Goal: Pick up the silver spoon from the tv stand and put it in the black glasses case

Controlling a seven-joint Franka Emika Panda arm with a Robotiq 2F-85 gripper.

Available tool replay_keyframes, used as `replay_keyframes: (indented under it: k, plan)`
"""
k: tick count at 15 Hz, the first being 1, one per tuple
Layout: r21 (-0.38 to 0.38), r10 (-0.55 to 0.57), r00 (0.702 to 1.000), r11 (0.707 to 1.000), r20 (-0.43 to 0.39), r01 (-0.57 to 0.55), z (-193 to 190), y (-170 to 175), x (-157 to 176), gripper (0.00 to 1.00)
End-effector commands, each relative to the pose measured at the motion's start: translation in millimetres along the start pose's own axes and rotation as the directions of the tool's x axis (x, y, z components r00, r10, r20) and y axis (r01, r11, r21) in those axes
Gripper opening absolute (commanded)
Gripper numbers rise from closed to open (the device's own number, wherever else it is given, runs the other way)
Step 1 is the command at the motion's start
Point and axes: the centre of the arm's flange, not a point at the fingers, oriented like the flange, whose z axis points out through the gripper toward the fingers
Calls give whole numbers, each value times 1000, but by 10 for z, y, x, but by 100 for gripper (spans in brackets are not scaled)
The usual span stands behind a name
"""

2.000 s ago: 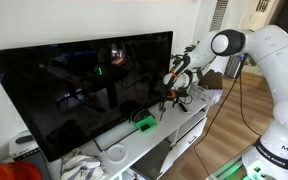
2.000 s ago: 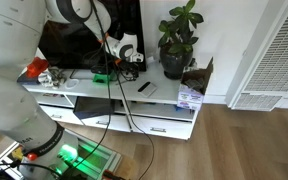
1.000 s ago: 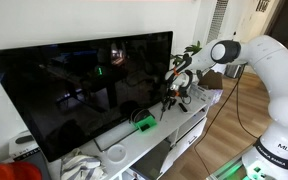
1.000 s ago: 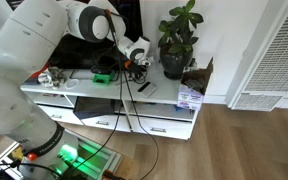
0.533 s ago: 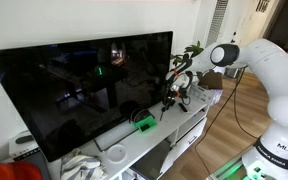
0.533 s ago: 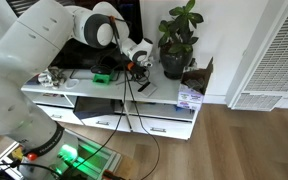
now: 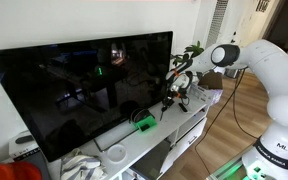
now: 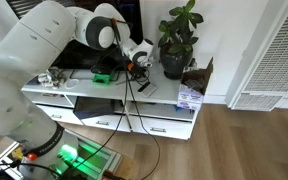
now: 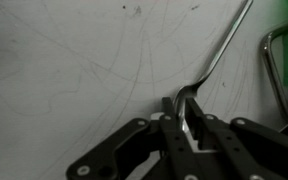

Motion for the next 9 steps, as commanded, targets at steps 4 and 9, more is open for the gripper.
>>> replay_keyframes:
  k: [4, 9]
  plan:
    - [65, -44, 999, 997, 3, 44, 134, -105, 11, 1]
    - [73, -64, 998, 995, 7, 63, 47, -268, -77, 0]
